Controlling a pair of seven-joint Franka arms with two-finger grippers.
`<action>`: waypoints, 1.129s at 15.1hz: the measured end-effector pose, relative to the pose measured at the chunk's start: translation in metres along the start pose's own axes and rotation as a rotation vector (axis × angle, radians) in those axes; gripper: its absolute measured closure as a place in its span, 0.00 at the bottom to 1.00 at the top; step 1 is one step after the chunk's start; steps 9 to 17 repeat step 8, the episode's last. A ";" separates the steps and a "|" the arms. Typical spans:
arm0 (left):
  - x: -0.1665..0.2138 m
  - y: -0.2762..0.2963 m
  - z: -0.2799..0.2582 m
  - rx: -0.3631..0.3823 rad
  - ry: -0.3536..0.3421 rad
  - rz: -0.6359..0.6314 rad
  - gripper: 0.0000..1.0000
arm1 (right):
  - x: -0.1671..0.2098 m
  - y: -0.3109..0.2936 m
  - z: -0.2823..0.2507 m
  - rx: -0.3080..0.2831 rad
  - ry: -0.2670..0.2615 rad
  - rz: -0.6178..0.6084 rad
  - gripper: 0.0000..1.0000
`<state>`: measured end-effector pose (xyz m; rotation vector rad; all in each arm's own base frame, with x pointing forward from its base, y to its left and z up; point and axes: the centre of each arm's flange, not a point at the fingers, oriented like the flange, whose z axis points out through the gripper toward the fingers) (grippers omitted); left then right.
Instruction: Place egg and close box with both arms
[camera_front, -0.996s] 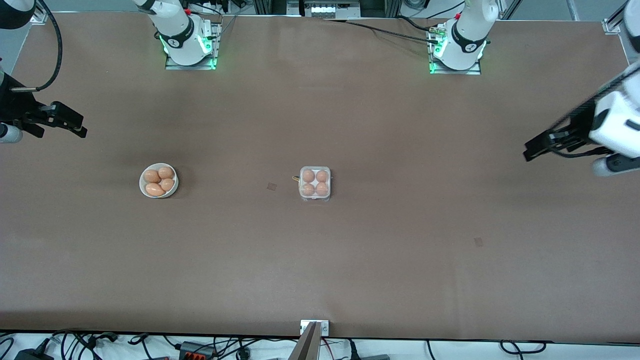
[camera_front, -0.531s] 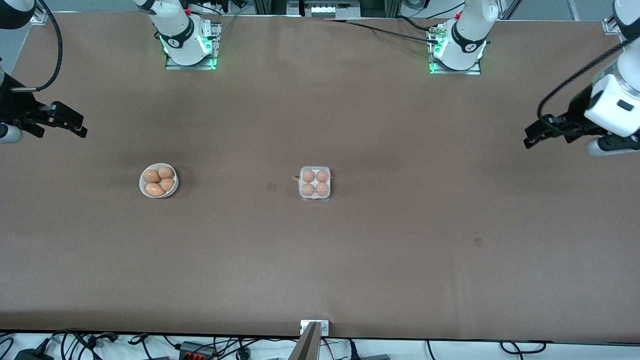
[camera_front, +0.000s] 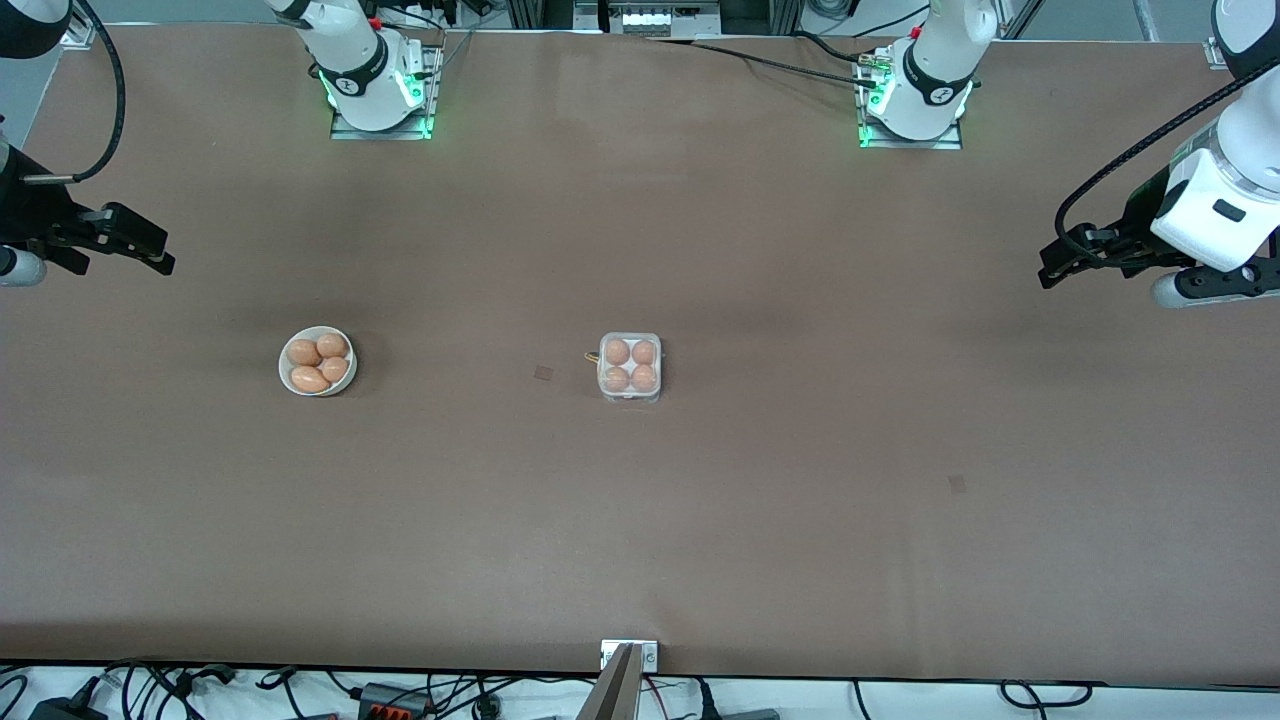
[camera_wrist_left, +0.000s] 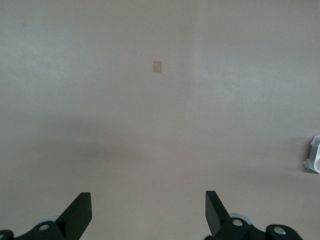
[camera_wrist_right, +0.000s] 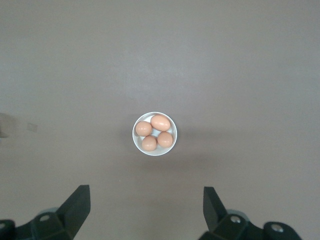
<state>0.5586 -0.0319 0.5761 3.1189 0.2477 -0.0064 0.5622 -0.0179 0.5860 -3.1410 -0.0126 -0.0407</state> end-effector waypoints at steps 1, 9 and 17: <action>0.000 0.000 0.000 0.001 0.001 0.000 0.00 | 0.000 0.000 0.000 0.000 -0.002 0.000 0.00; 0.001 0.000 -0.005 0.000 0.011 0.000 0.00 | 0.000 0.000 0.000 0.000 -0.003 0.000 0.00; 0.001 0.000 -0.005 0.000 0.011 0.000 0.00 | 0.000 0.000 0.000 0.000 -0.003 0.000 0.00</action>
